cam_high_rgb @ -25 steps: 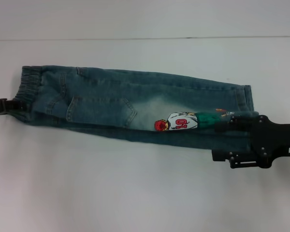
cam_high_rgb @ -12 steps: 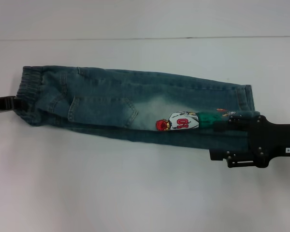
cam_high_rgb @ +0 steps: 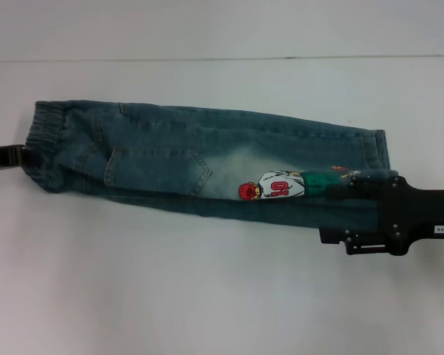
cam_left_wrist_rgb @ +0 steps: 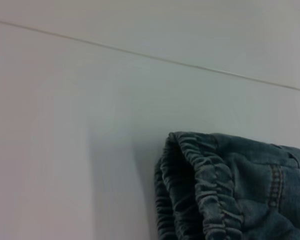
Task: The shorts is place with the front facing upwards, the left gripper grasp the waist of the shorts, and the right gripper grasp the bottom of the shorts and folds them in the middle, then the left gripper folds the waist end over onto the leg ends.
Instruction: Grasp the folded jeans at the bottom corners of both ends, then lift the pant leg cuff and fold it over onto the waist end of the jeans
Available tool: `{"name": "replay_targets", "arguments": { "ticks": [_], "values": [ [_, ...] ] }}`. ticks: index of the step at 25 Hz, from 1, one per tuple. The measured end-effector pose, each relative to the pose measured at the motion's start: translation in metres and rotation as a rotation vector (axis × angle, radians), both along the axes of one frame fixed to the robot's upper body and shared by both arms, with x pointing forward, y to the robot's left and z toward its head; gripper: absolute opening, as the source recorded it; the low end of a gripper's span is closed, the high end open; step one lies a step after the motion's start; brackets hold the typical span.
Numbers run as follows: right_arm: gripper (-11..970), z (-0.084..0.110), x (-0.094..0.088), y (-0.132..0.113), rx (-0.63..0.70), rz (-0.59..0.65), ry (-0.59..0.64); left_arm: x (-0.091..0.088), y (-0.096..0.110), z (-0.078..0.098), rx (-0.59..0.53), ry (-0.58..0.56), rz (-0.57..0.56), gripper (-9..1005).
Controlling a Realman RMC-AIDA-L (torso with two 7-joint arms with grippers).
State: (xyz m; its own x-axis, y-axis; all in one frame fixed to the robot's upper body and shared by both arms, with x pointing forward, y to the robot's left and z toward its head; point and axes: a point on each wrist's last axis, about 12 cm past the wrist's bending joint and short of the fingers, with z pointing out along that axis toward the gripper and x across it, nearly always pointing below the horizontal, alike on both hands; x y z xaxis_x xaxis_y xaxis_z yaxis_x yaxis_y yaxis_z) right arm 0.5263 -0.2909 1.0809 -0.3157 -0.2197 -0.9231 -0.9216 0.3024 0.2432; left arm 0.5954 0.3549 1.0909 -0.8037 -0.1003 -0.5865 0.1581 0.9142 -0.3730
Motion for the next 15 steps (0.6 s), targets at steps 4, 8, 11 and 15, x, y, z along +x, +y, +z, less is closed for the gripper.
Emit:
{"name": "replay_targets", "arguments": {
  "ticks": [4, 8, 11, 15],
  "values": [
    [811, -0.004, -0.002, 0.001, -0.002, -0.018, -0.03, -0.001, -0.001, 0.003, -0.016, 0.001, -0.016, 82],
    [801, -0.012, -0.001, 0.004, -0.018, -0.049, -0.03, 0.0, -0.004, 0.011, -0.022, -0.011, -0.045, 77],
    [729, -0.015, -0.001, 0.007, -0.016, -0.063, -0.03, 0.0, -0.006, 0.018, -0.038, -0.025, -0.065, 78],
    [589, -0.018, 0.003, 0.007, 0.003, -0.129, -0.037, 0.0, -0.009, 0.031, -0.065, -0.047, -0.103, 73]
  ]
}}
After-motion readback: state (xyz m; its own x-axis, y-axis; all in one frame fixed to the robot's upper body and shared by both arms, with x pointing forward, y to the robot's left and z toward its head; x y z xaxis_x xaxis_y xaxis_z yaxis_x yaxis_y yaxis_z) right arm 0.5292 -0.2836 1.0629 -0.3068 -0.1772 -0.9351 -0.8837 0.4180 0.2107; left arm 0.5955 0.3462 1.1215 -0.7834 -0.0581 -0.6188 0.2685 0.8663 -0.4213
